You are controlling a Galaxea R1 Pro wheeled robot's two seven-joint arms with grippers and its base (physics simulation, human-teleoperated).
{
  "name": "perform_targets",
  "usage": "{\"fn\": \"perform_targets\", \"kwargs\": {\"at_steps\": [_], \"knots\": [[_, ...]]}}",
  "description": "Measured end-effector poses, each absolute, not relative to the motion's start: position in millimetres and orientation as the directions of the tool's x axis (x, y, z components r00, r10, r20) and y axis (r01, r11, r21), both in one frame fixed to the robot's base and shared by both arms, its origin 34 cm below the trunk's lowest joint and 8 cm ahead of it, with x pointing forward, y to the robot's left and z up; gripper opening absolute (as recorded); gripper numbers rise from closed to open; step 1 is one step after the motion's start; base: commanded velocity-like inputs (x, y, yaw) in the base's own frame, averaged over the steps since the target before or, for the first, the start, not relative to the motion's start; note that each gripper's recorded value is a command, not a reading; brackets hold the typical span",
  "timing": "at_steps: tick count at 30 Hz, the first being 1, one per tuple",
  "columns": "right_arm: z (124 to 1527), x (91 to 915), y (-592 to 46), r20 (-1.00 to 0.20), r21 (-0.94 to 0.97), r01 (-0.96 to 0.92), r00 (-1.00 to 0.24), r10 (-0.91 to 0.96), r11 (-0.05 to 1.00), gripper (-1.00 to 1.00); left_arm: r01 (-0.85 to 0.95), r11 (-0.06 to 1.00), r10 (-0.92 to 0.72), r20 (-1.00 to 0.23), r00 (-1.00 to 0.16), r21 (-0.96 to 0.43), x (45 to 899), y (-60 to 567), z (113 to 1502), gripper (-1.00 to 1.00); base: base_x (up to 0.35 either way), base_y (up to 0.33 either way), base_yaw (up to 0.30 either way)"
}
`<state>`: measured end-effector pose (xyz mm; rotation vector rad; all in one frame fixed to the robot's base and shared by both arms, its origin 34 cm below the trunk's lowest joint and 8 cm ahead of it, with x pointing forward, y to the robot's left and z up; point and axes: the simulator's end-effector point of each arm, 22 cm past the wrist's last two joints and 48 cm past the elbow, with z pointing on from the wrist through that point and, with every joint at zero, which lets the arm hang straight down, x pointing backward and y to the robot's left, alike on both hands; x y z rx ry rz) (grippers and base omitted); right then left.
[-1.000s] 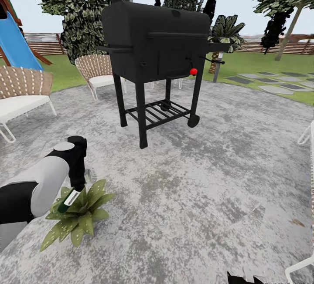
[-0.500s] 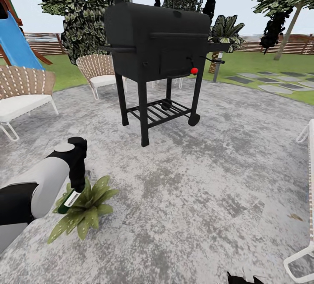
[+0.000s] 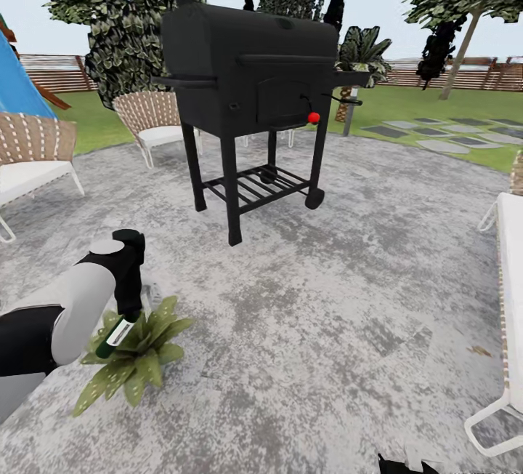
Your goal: Pick up the pesticide atomizer in the garden and spray insectifuge to fully cover both potted plants in the garden.
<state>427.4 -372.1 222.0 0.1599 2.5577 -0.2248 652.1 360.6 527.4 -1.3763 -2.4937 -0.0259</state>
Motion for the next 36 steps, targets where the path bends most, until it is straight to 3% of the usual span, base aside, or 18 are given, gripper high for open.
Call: {"fn": "perform_targets", "kwargs": {"at_steps": [11, 27, 36], "knots": [[222.2, 427.5, -372.3, -0.546, -0.127, 0.161, -0.835, 0.067, 0.979, 1.00, 0.833, 0.537, 0.829, 0.262, -0.493, -0.131, 650.4, 360.2, 525.8, -1.00, 0.000, 0.105, -0.087], [222.5, 428.0, -372.9, -0.547, -0.128, 0.161, -0.835, 0.066, 0.979, 1.00, 0.895, 0.368, 0.921, 0.234, -0.312, -0.254, 617.4, 334.1, 486.8, -1.00, 0.000, 0.000, -0.040], [222.6, 428.0, -373.3, -0.547, -0.128, 0.161, -0.834, 0.066, 0.979, 1.00, 0.888, 0.380, 0.918, 0.225, -0.327, -0.257, 614.5, 352.9, 487.6, -1.00, 0.000, 0.000, 0.000]]}}
